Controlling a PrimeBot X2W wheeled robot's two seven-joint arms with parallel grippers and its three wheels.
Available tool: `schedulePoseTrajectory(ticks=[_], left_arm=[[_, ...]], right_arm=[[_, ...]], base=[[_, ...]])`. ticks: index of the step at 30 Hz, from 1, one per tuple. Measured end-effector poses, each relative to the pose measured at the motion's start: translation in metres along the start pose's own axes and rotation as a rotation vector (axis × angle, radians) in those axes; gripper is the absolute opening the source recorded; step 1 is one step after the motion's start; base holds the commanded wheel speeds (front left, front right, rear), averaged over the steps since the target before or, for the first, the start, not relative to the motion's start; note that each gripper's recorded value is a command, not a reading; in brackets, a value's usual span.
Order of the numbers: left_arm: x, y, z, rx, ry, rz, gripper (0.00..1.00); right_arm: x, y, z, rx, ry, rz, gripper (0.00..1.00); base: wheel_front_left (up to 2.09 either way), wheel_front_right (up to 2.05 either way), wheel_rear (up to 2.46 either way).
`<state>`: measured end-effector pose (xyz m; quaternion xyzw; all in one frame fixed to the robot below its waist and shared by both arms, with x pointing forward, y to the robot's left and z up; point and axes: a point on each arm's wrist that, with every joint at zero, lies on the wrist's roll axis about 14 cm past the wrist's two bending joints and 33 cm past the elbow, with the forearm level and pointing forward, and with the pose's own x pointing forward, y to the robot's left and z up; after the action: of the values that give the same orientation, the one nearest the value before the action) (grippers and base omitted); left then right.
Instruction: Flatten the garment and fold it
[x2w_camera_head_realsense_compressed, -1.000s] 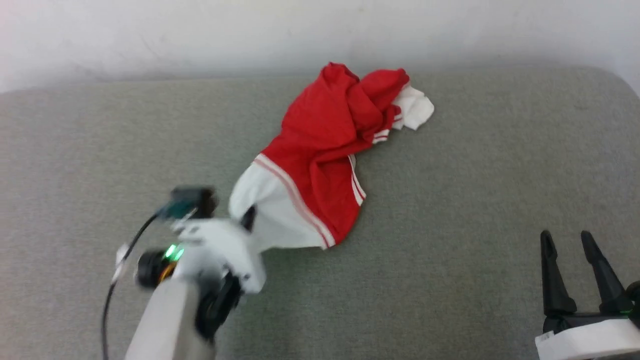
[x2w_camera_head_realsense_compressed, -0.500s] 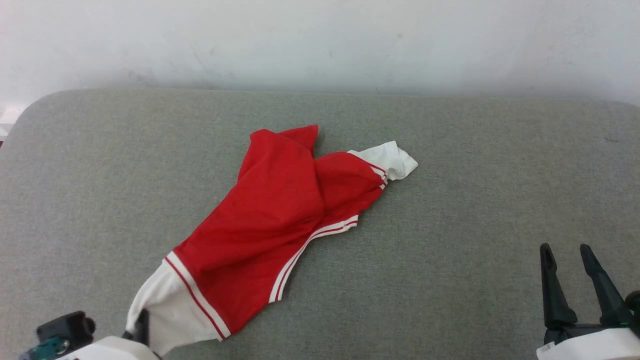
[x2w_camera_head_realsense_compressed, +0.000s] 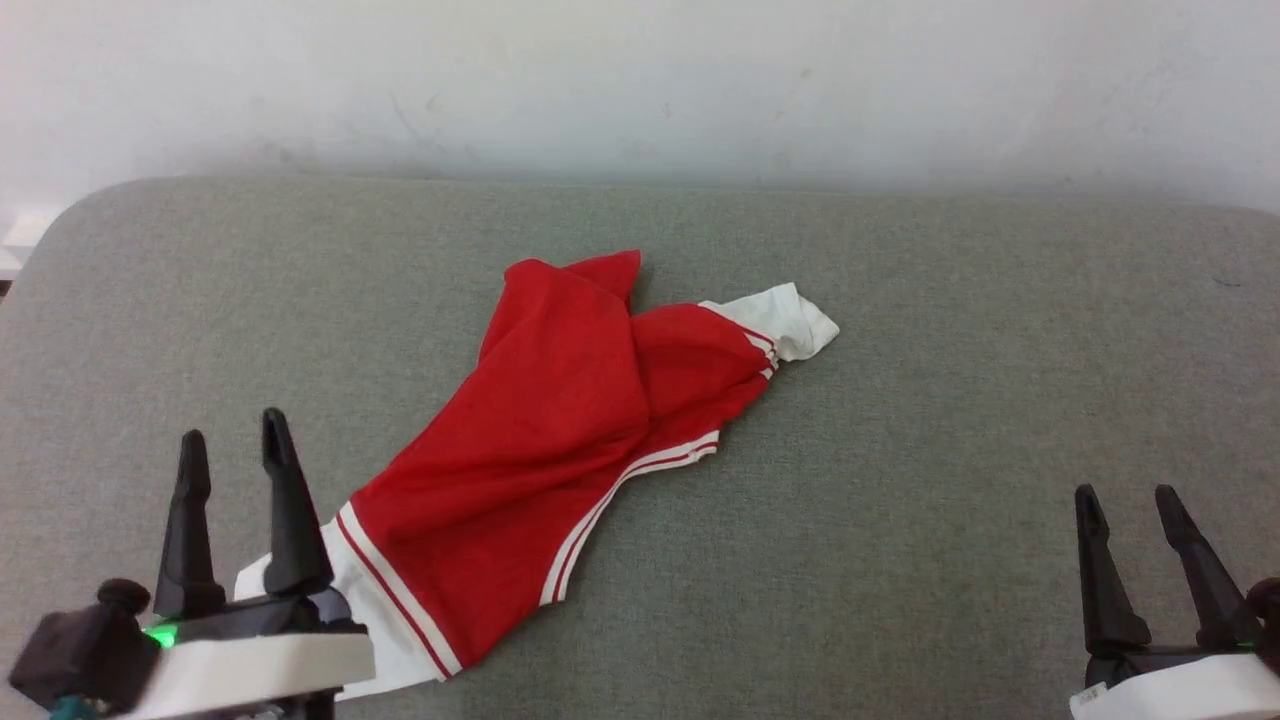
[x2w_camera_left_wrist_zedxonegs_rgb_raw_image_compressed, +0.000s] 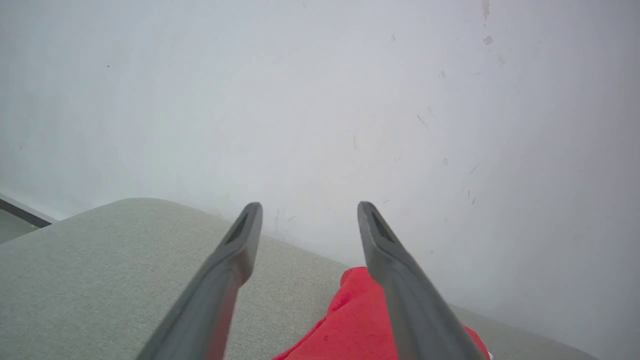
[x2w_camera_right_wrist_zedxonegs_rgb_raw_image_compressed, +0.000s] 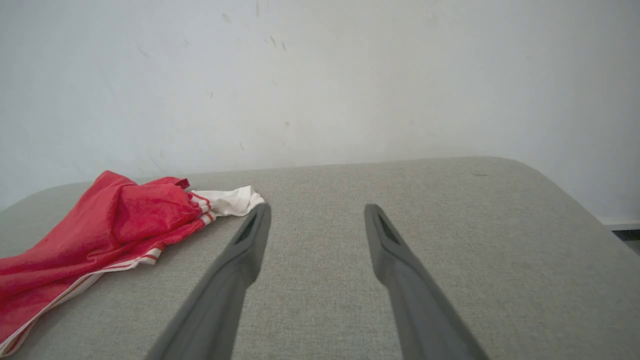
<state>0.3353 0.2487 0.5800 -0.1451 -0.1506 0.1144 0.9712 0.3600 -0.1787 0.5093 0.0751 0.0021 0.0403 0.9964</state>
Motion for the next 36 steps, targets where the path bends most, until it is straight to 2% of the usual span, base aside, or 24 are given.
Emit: schedulePoseTrajectory(ticks=[5,9,14,17,23,30,33,36], left_arm=[[-0.008,-0.015,-0.01,0.087,0.007,-0.059,1.0],[-0.013,-0.019,-0.021,0.135,0.039,-0.078,1.0],[-0.012,-0.019,-0.029,0.14,0.064,-0.076,1.0],[-0.007,-0.019,-0.033,0.142,0.07,-0.075,1.0],[0.0,-0.017,-0.041,0.12,0.088,-0.058,1.0],[0.002,-0.003,-0.05,0.123,0.117,-0.008,1.0],[0.002,0.003,-0.051,0.132,0.124,0.012,1.0],[0.002,0.006,-0.053,0.135,0.129,0.023,1.0]], right_arm=[[-0.001,0.001,-0.002,-0.004,0.01,0.002,1.0],[0.014,0.015,0.007,-0.042,0.001,0.048,1.0],[0.058,0.072,0.038,-0.052,-0.036,0.208,1.0],[0.086,0.111,0.041,-0.095,0.031,0.317,1.0],[0.108,0.15,-0.024,-0.263,0.418,0.481,1.0],[0.105,0.167,-0.089,-0.364,0.659,0.593,1.0],[0.1,0.167,-0.117,-0.376,0.753,0.609,1.0],[0.097,0.17,-0.13,-0.367,0.79,0.618,1.0]], base=[[0.0,0.0,0.0],[0.0,0.0,0.0],[0.0,0.0,0.0],[0.0,0.0,0.0],[0.0,0.0,0.0],[0.0,0.0,0.0],[0.0,0.0,0.0],[0.0,0.0,0.0]])
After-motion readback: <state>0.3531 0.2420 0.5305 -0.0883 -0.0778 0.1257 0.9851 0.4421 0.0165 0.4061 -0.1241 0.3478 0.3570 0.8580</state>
